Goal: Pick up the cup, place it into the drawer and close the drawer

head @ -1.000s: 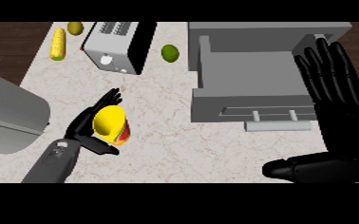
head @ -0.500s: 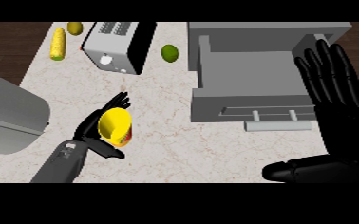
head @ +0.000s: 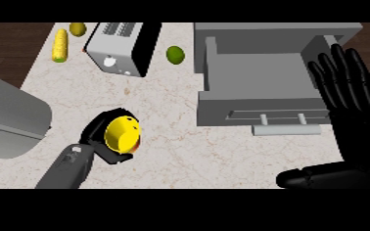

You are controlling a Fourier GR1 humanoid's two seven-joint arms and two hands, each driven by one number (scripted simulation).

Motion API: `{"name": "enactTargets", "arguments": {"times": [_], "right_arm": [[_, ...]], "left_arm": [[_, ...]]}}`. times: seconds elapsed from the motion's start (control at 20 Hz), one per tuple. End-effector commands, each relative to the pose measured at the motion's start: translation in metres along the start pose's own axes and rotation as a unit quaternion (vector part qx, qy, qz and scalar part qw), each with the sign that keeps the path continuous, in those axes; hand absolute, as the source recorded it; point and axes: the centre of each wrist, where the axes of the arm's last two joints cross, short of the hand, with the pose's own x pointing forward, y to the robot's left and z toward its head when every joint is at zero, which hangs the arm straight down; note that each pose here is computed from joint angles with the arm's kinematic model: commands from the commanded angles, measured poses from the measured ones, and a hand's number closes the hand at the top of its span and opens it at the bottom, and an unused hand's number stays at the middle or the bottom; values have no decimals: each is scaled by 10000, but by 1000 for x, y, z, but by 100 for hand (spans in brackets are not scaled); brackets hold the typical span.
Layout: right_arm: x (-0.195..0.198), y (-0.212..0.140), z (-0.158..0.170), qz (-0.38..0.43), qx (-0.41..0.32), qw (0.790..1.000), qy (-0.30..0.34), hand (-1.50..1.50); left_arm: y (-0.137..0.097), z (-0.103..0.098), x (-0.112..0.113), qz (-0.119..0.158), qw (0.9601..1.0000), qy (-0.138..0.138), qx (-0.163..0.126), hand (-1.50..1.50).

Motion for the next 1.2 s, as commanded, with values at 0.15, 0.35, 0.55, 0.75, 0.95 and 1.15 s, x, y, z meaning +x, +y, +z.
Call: {"name": "enactTargets", "arguments": {"times": [0.15,0.35,0.55,0.75,0.95,1.15], "right_arm": [[9,2,-6,43,-22,9999,-91,-150],[1,-8,4,78,-80,9999,-35,-150],[7,-8,3,58,-93,9999,-37,-150],[10,-1,14,45,-93,9999,57,-150],[7,-1,19,122,-173,9996,178,-150],[0,-8,-4,-2,-169,9998,120,-150]], "left_arm": [[-7,6,-8,424,9894,-1376,186,150],[-1,22,-10,-194,9497,-1848,2523,150],[-4,32,-15,-498,9186,-2244,3216,150],[-24,2,1,-379,9171,-2649,2954,150],[-19,-10,42,-540,9338,-2690,2294,150],[-38,-38,76,-469,9429,-2626,1997,150]]}}
